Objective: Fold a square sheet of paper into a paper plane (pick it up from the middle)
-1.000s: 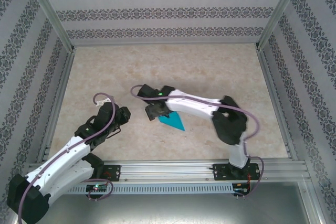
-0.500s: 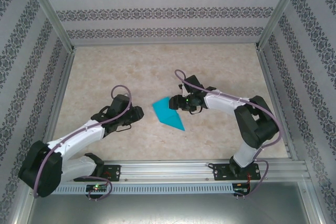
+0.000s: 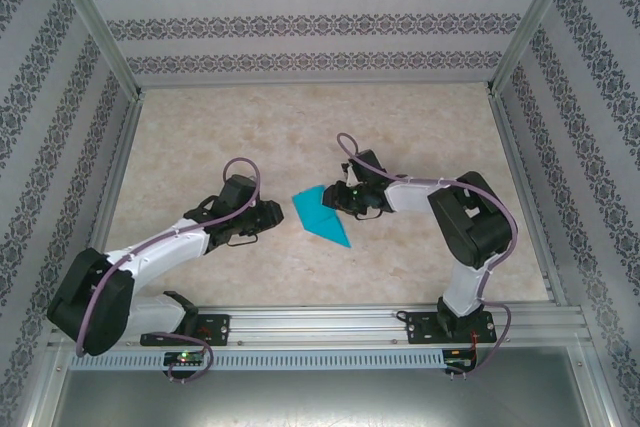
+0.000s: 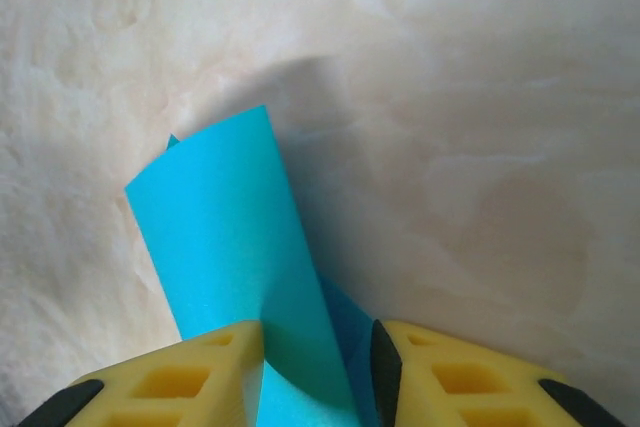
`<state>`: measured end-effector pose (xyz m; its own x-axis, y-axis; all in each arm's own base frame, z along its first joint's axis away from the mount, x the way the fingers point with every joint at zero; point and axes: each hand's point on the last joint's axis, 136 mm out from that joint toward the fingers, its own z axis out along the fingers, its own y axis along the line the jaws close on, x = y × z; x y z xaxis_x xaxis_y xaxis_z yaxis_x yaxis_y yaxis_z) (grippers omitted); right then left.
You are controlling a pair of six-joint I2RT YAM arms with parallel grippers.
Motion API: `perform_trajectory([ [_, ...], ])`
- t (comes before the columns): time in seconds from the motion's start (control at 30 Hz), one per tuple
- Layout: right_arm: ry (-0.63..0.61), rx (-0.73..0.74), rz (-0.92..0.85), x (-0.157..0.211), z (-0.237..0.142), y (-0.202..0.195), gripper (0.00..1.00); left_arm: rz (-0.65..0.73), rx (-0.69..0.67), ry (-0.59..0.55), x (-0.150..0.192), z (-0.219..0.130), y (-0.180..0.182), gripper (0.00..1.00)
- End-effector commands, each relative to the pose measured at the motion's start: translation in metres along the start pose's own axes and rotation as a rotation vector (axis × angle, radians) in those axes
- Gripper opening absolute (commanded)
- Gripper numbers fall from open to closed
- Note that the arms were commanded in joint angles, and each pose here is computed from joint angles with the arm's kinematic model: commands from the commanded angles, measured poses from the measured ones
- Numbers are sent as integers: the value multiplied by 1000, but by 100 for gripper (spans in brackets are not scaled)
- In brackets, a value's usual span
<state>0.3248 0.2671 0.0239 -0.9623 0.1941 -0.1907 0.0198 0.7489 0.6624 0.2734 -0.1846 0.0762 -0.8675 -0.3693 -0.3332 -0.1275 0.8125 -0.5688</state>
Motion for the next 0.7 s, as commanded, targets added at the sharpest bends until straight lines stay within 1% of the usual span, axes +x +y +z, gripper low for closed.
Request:
perform_trajectory([
  [0.0, -94, -4, 149, 1, 0, -10, 36, 10, 50, -11, -7, 3, -19, 40],
  [0.13, -135, 15, 207, 3, -6, -12, 30, 12, 49, 1, -5, 6, -20, 40],
  [0.17, -147, 17, 219, 4, -7, -13, 30, 10, 47, 1, -5, 7, -19, 40],
  [0.27, -185, -1, 242, 8, -12, -9, 30, 6, 48, 3, -4, 8, -19, 40],
  [0.33, -219, 0, 247, 9, -19, -8, 33, 5, 52, 3, -3, 9, -20, 40],
  [0.4, -226, -9, 238, 7, -26, -3, 37, 3, 52, 5, -2, 9, -19, 40],
  [0.5, -259, -21, 183, 1, -43, 5, 42, 9, 54, 8, -2, 9, -20, 40],
  [0.57, -263, 0, 117, -2, -57, 7, 42, 11, 59, 6, -2, 8, -21, 40],
  [0.67, -206, -39, -32, 6, -72, 27, 36, 8, 51, 4, -2, 8, -19, 40],
])
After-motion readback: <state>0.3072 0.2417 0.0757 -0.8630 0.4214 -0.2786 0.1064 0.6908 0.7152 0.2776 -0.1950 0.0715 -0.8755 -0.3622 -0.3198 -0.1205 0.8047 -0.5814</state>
